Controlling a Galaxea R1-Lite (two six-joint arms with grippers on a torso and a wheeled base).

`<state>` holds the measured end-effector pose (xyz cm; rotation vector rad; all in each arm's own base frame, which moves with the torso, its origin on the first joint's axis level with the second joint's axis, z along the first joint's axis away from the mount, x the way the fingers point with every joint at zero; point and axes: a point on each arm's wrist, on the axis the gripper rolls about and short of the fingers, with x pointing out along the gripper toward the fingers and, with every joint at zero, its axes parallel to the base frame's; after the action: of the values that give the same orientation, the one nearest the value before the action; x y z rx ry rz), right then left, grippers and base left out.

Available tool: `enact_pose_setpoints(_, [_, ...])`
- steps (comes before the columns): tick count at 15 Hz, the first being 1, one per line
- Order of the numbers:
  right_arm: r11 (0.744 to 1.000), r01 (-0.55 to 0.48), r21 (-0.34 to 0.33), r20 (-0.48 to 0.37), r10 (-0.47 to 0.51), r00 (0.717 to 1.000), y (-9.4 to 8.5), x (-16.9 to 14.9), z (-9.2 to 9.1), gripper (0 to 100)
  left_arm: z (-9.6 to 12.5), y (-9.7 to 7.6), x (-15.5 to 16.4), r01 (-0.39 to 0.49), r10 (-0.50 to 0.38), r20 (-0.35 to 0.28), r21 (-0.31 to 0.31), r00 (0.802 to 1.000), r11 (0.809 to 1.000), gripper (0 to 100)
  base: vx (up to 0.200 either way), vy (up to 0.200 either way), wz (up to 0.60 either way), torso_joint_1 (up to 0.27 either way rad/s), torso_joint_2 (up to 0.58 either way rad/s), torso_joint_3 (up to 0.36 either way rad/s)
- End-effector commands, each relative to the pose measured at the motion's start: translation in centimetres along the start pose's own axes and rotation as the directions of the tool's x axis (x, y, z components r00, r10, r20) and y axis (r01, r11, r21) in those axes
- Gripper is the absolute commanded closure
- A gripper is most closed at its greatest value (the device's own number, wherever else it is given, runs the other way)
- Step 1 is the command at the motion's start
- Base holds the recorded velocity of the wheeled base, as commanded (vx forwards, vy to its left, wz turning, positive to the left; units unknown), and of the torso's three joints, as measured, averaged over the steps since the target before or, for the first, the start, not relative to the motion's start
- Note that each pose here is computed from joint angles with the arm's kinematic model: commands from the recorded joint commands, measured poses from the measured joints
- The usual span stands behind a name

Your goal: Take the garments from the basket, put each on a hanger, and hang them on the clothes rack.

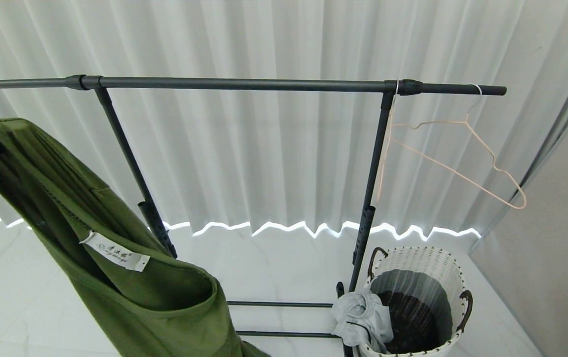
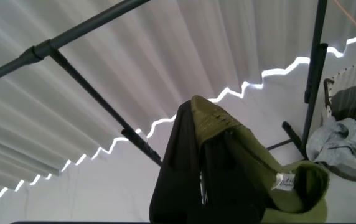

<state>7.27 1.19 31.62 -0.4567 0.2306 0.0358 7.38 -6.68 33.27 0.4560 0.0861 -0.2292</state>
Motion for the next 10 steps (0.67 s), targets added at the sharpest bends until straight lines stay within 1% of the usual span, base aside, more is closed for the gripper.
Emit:
enact_pose_setpoints(1, [1.000,-0.002,-0.002,-0.005,0.002,1.000,0.0,0.1,0.0,0,0.0,-0.1,0.1,0.001,-0.001,-0.003,0.003,1.000,1.000,100,0.200,0.000,0.00,-0.007,-0.01,0.007])
enact_pose_setpoints(5, [1.000,-0.016,-0.008,-0.038,0.016,0.999,0.5,0.5,-0.9,0,0.0,-0.1,0.2,0.002,-0.002,-0.004,0.004,1.000,1.000,100,0.200,0.000,0.00,0.002,0.00,0.004])
enact_pose_setpoints(8, [1.000,-0.022,-0.009,-0.055,0.021,0.998,0.7,0.9,-1.1,0,0.0,-0.2,0.2,0.002,-0.002,-0.007,0.006,1.000,1.000,100,0.200,0.000,0.00,0.004,0.00,0.002])
enact_pose_setpoints(10, [1.000,-0.018,0.003,-0.088,0.018,0.996,0.7,1.8,-1.2,0,0.0,-0.4,0.4,0.004,-0.004,-0.012,0.009,1.000,1.000,100,0.200,0.000,0.00,0.005,0.00,0.007])
